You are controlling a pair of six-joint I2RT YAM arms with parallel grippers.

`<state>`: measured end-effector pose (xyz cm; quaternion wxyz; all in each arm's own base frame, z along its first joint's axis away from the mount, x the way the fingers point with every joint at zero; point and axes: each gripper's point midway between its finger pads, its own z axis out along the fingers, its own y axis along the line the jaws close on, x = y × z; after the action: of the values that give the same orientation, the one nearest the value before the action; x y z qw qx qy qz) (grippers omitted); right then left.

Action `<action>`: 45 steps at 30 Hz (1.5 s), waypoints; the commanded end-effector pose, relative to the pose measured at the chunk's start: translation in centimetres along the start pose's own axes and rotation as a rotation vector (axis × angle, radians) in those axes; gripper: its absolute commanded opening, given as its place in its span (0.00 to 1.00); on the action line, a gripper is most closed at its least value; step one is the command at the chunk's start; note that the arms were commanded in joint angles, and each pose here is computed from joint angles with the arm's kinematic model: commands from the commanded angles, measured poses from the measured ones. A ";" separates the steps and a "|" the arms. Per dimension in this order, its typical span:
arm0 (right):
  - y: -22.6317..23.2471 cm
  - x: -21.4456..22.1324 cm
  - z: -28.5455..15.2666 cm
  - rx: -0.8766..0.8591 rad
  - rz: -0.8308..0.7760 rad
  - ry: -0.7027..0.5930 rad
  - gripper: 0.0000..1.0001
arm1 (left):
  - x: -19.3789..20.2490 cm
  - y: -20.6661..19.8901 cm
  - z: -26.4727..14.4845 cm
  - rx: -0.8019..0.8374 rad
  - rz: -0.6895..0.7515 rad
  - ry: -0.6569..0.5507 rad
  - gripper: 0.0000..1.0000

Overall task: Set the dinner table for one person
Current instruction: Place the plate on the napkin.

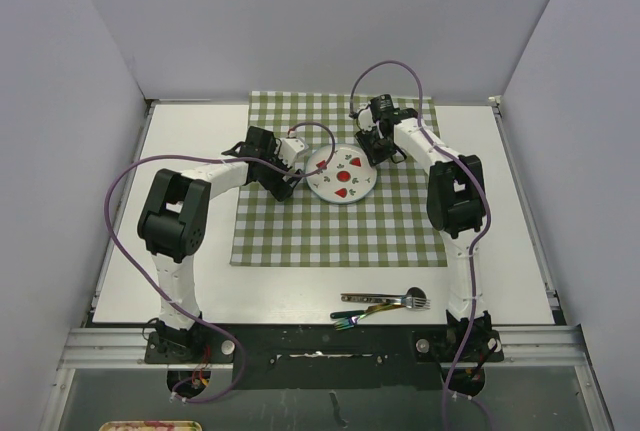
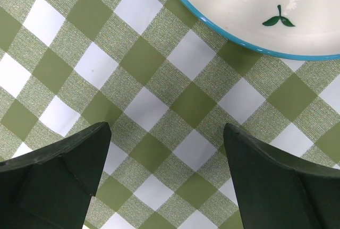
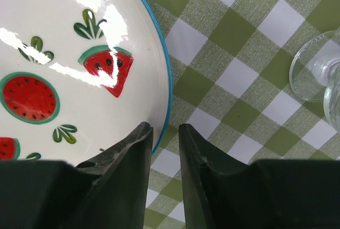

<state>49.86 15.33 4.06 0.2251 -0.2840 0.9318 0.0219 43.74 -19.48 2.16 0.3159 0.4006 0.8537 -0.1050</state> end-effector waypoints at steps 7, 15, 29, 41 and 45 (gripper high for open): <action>-0.9 -5.2 -4.4 0.039 -0.033 -0.177 0.29 | -3.9 0.7 -1.8 -0.023 0.021 -0.096 0.88; -0.5 -6.8 -6.6 0.058 -0.059 -0.242 0.31 | -5.4 1.3 -3.7 -0.062 0.024 -0.136 0.88; 0.0 -9.2 -14.9 0.069 -0.111 -0.401 0.33 | -11.9 4.1 -14.3 -0.287 0.036 -0.315 0.89; -4.3 -5.5 -18.8 0.253 -0.074 -0.414 0.46 | -11.1 4.6 -19.8 -0.281 -0.141 -0.469 0.88; -6.3 -4.7 -19.2 0.288 -0.030 -0.423 0.48 | -10.3 5.7 -22.2 -0.369 -0.153 -0.477 0.88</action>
<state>47.69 11.63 20.38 0.3992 -0.2888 0.8696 -0.0310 43.44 -14.02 20.90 0.5058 0.2664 0.8165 -0.0803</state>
